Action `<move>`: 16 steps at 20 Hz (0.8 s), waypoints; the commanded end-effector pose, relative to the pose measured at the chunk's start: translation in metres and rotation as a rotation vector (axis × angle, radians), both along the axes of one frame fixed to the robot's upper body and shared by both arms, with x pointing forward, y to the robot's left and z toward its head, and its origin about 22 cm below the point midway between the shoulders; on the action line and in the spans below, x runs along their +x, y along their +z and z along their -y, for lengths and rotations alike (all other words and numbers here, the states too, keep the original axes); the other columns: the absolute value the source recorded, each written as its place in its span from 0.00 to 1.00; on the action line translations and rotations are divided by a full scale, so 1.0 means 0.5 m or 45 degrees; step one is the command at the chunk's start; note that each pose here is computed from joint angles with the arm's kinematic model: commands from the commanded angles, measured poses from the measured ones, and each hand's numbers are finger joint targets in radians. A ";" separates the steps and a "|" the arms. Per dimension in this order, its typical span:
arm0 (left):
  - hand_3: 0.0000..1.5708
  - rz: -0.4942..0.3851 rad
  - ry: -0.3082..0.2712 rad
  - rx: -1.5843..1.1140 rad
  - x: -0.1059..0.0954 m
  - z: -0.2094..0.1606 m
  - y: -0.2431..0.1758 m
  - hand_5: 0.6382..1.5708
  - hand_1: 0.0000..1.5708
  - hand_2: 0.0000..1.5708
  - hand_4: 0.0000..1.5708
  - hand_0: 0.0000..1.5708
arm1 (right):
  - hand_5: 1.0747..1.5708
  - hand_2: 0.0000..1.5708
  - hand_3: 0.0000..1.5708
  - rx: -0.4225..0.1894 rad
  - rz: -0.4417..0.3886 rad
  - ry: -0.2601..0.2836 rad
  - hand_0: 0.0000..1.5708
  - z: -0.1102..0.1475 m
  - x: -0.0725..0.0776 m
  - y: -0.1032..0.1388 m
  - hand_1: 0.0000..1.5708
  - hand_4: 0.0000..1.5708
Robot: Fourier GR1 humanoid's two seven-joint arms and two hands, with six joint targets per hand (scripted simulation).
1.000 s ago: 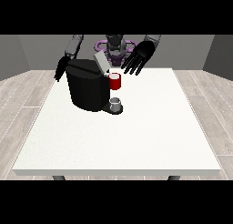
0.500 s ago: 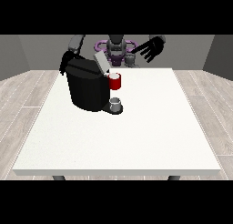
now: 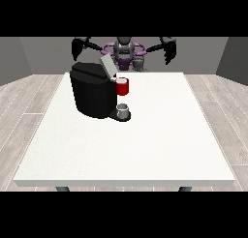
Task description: Insert the coffee pod into the coffee machine and close the lid
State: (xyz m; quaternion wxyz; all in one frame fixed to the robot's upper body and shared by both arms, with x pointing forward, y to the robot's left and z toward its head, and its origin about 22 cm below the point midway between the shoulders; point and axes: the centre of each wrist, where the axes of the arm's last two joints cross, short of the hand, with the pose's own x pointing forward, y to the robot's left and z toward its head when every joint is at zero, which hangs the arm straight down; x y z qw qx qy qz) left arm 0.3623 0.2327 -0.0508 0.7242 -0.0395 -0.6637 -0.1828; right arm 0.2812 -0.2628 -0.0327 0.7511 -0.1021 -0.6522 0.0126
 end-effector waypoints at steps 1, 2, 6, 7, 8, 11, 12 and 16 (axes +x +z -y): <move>0.00 -0.106 -0.031 -0.067 -0.046 0.005 -0.045 1.00 0.00 0.00 0.25 0.00 | 1.00 0.00 0.00 -0.010 0.016 0.093 0.00 0.002 -0.004 0.011 0.00 0.00; 0.00 -0.086 0.007 -0.056 -0.051 0.008 -0.050 1.00 0.00 0.00 0.27 0.00 | 1.00 0.00 0.00 -0.023 0.084 0.051 0.00 -0.018 0.047 0.067 0.00 0.04; 0.00 -0.097 0.087 -0.129 -0.029 -0.022 -0.009 1.00 0.00 0.00 0.22 0.00 | 1.00 0.00 0.00 -0.078 0.113 0.235 0.00 -0.022 0.032 0.079 0.00 0.16; 0.00 -0.116 0.016 -0.124 -0.044 0.001 -0.022 1.00 0.00 0.00 0.23 0.00 | 1.00 0.00 0.00 -0.119 0.120 0.160 0.00 0.031 0.050 0.101 0.00 0.15; 0.00 -0.089 0.039 -0.111 -0.062 0.009 -0.036 1.00 0.00 0.00 0.27 0.00 | 1.00 0.00 0.00 -0.095 0.136 0.179 0.00 0.008 0.064 0.114 0.00 0.05; 0.00 -0.001 -0.001 -0.128 -0.044 0.002 0.018 1.00 0.00 0.00 0.25 0.00 | 1.00 0.00 0.00 -0.055 0.162 0.083 0.00 0.043 0.079 0.121 0.00 0.00; 0.00 -0.043 -0.001 -0.143 -0.058 -0.002 0.005 1.00 0.00 0.00 0.23 0.00 | 1.00 0.00 0.00 -0.024 0.125 0.074 0.00 0.049 0.091 0.141 0.00 0.00; 0.00 0.064 0.016 -0.146 -0.060 0.014 0.031 1.00 0.00 0.00 0.23 0.00 | 1.00 0.00 0.00 0.002 0.152 0.101 0.00 0.072 0.130 0.178 0.00 0.00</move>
